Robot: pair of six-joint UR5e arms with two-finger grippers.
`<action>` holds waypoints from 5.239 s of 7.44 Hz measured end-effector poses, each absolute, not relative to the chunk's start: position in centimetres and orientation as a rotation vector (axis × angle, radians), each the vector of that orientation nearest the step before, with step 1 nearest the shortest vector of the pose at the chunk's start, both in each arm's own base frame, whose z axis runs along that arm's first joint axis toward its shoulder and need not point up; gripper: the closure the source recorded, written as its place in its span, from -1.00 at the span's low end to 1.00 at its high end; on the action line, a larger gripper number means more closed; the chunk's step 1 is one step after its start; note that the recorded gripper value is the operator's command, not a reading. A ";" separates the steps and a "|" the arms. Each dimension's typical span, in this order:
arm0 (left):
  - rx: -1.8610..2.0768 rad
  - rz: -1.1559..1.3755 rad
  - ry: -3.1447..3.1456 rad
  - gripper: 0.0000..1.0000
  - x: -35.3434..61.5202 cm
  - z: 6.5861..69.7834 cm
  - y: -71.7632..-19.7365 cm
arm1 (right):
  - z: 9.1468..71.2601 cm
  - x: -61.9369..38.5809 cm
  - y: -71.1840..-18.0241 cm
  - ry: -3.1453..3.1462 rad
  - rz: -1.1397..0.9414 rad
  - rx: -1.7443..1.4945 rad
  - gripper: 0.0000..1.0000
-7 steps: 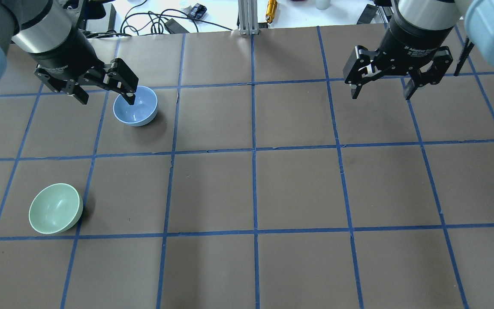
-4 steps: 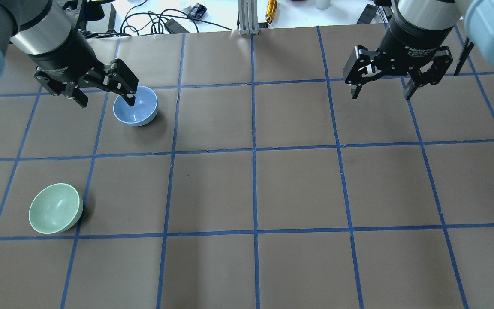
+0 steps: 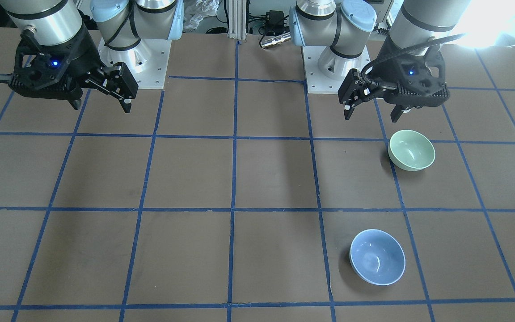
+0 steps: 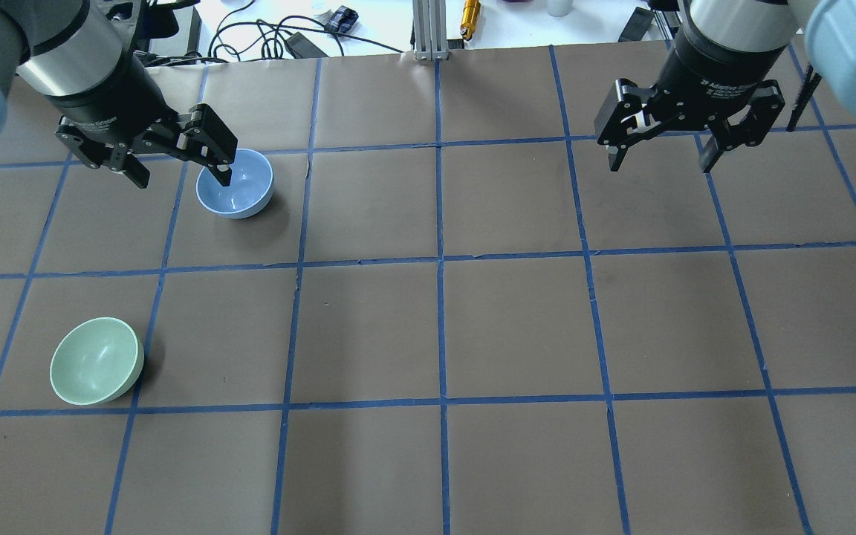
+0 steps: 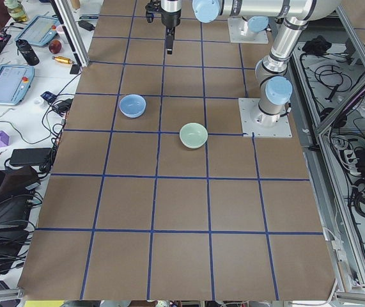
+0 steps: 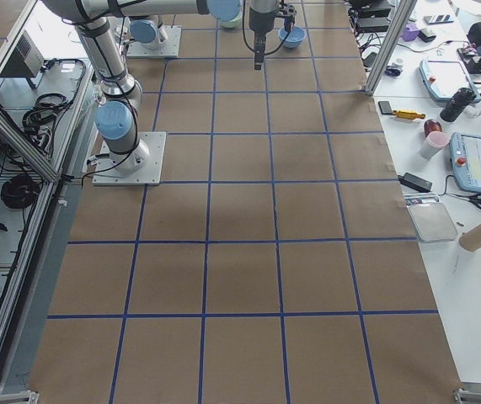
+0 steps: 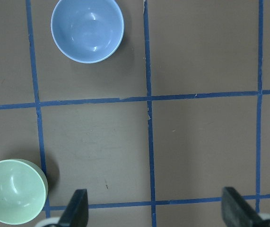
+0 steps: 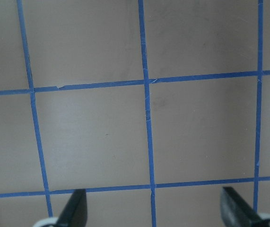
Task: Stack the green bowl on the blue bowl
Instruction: 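Move the left gripper toward the pale green bowl and lower it, then close the left gripper on the rim of the pale green bowl, then lift the green bowl and carry it over the light blue bowl, then lower the green bowl into the blue bowl and open the left gripper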
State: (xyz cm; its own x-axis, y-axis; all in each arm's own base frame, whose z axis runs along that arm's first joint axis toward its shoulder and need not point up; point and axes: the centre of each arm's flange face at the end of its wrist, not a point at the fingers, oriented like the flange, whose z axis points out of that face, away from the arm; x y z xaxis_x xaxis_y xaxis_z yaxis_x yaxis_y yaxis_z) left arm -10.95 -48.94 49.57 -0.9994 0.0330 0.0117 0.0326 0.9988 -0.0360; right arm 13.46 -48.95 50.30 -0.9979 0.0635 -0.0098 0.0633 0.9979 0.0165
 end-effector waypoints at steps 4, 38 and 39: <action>0.006 -0.028 -3.127 -1.00 -6.3 47.1 -49.6 | 50.3 13.5 -48.9 3.130 0.025 0.099 -1.00; 0.114 0.022 -3.033 1.00 5.4 28.7 -70.0 | 50.3 13.5 -48.9 3.130 0.025 0.099 -1.00; 0.100 0.016 -3.035 1.00 5.1 28.3 -70.2 | 50.3 13.5 -48.9 3.130 0.025 0.099 -1.00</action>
